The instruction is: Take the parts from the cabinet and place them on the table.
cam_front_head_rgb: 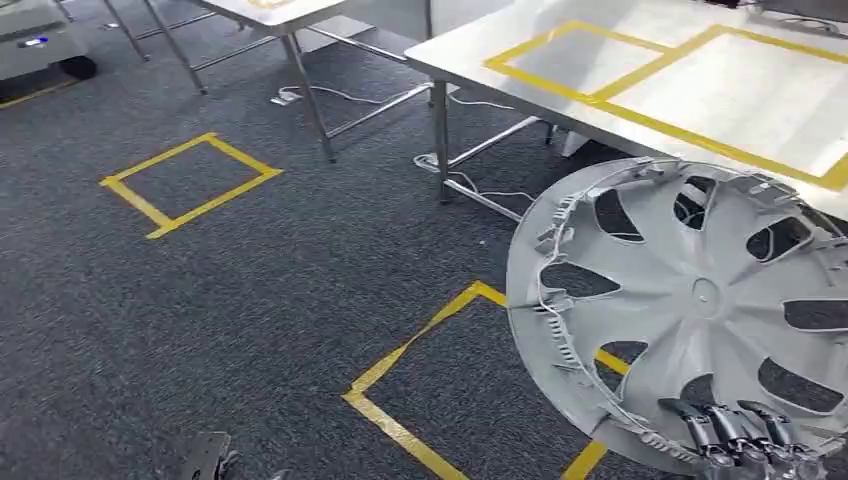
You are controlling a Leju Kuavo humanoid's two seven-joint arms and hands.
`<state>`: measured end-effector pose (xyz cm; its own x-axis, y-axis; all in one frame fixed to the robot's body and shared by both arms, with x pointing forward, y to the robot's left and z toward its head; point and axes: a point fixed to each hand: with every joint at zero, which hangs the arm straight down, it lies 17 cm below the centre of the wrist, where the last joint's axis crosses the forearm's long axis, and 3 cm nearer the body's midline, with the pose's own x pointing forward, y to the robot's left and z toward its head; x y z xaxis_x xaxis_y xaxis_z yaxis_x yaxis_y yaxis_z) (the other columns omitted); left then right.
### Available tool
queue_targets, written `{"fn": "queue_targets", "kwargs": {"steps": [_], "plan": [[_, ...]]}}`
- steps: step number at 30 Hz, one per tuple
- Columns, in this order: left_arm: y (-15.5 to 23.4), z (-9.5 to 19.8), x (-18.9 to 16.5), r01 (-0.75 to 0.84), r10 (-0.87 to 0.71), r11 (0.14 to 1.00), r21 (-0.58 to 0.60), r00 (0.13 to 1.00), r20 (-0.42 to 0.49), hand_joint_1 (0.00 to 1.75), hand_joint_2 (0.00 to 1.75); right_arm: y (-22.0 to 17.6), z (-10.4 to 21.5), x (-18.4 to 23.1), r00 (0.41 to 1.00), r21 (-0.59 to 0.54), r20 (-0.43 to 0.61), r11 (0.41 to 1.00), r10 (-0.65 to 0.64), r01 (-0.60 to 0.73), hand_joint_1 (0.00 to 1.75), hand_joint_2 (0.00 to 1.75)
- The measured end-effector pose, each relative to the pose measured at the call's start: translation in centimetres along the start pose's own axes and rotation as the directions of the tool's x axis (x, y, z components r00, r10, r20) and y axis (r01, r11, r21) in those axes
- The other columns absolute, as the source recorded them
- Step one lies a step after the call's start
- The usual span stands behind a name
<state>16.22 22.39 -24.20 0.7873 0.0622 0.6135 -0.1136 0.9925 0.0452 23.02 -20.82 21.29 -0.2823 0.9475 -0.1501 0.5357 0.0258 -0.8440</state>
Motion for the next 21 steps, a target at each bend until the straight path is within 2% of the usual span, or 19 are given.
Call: {"fn": "queue_targets", "kwargs": {"steps": [21], "plan": [[0.22, 0.15, -0.44, -0.008, 0.008, 1.000, 0.003, 1.000, -0.008, 0.00, 1.75, 0.63, 0.37, 0.22, 1.000, 0.018, 0.000, 1.000, -0.010, 0.010, 1.75, 1.75]]}}
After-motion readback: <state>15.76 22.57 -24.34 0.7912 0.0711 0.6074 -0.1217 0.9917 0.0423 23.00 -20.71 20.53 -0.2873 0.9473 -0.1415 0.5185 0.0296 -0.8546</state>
